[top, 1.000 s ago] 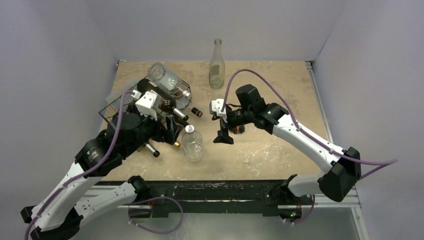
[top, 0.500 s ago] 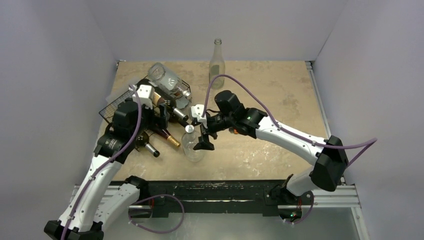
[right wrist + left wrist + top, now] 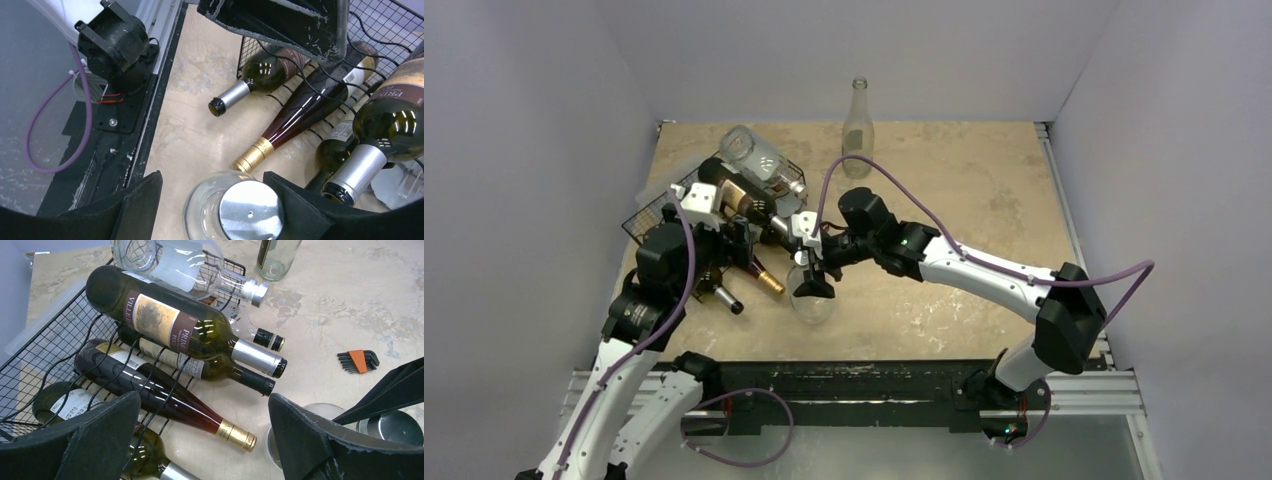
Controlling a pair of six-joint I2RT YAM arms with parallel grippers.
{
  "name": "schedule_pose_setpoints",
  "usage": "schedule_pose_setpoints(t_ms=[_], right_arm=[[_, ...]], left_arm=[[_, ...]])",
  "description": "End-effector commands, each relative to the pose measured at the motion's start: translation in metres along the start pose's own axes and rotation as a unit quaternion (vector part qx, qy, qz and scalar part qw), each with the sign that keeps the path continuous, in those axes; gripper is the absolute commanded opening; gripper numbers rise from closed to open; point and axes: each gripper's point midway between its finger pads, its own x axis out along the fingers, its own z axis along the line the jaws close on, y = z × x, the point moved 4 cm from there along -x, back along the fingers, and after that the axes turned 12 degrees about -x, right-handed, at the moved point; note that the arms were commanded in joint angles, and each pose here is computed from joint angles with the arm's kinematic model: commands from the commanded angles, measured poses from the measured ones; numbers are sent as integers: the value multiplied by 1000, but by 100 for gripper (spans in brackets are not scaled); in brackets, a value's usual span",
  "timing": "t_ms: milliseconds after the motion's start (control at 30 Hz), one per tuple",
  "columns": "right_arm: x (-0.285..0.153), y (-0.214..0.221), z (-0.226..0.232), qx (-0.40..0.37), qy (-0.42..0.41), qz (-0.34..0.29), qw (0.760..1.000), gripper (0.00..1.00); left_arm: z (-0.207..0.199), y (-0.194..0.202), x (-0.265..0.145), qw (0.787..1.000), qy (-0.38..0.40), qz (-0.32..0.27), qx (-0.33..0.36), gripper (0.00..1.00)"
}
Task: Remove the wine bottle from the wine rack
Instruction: Pick up the wine bottle from the center of the board.
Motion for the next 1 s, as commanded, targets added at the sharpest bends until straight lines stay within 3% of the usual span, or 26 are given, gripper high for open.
schedule_pose_setpoints(t_ms=[0, 167, 267, 700, 967], right_arm=[[4, 1, -3, -6, 7, -11, 1000, 75], [6, 12, 1, -5, 1, -2, 1000, 73], [7, 15, 1, -7, 1, 2, 1000, 64], [-20, 16, 4, -47, -44, 11, 998, 2], [-82, 14, -13, -60, -41, -7, 997, 0]], left_arm=[[0, -12, -1, 999, 0, -32, 3, 100], [-2, -8, 2, 1000, 8, -23, 3, 100], [-4, -6, 6, 1000, 13, -14, 3, 100], [-4, -4, 7, 1000, 15, -11, 6, 100], [-5, -5, 6, 1000, 19, -12, 6, 100]])
